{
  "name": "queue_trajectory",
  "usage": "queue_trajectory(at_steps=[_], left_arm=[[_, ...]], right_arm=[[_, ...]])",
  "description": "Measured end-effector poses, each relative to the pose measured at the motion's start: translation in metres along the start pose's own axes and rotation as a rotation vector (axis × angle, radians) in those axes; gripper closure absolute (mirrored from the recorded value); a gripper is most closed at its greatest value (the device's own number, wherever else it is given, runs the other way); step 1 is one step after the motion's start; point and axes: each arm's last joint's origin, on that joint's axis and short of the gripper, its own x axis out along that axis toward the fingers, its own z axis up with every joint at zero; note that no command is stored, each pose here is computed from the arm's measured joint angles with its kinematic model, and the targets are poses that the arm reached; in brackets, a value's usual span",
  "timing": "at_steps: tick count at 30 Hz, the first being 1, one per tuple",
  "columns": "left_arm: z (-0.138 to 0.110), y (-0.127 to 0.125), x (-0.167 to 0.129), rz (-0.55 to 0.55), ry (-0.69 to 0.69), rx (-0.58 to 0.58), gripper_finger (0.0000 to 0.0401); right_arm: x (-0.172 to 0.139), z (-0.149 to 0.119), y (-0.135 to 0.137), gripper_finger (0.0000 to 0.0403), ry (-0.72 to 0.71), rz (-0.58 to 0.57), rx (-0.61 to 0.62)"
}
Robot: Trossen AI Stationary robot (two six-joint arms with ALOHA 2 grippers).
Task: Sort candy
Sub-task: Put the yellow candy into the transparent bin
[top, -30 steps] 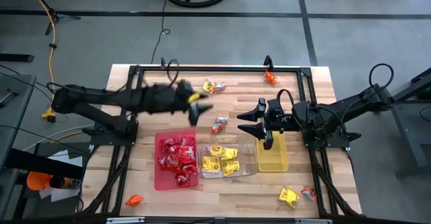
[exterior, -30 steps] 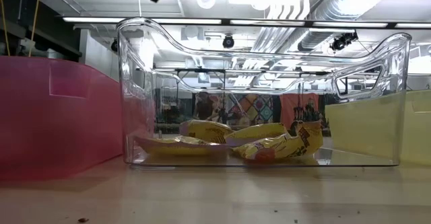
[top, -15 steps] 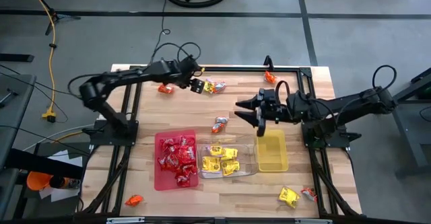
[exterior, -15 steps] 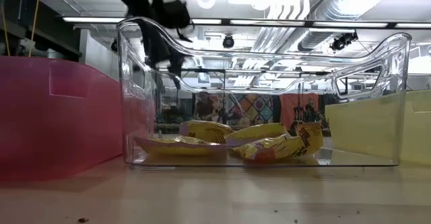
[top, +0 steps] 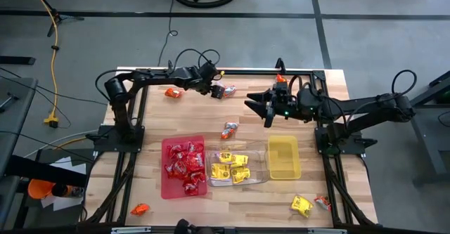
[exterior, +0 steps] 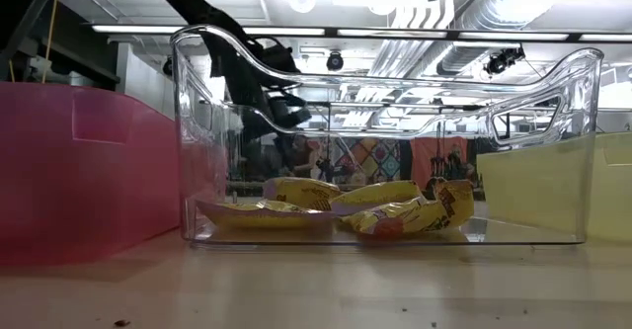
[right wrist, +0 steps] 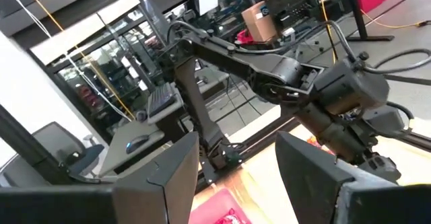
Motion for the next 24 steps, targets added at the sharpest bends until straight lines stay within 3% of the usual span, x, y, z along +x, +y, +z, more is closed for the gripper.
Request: queue_trajectory(at_steps=[8,15,24], left_arm=[[0.001,0.012,0.02,0.063,0.008,-0.098,0.0165],[0.007,0.007,0.026,-0.004,-0.058,-0.12,0.0165],[0.002,0.011,0.028,0.021,-0.038,-0.141,0.0165]], right_arm=[[0.0,-0.001,0.0,0.021,0.012,-0.001,-0.014],[0.0,-0.006,-0.003,0.021,0.07,-0.019,-0.031],[-0.001,-0.009,-0.004,0.021,0.097,-0.029,-0.039]])
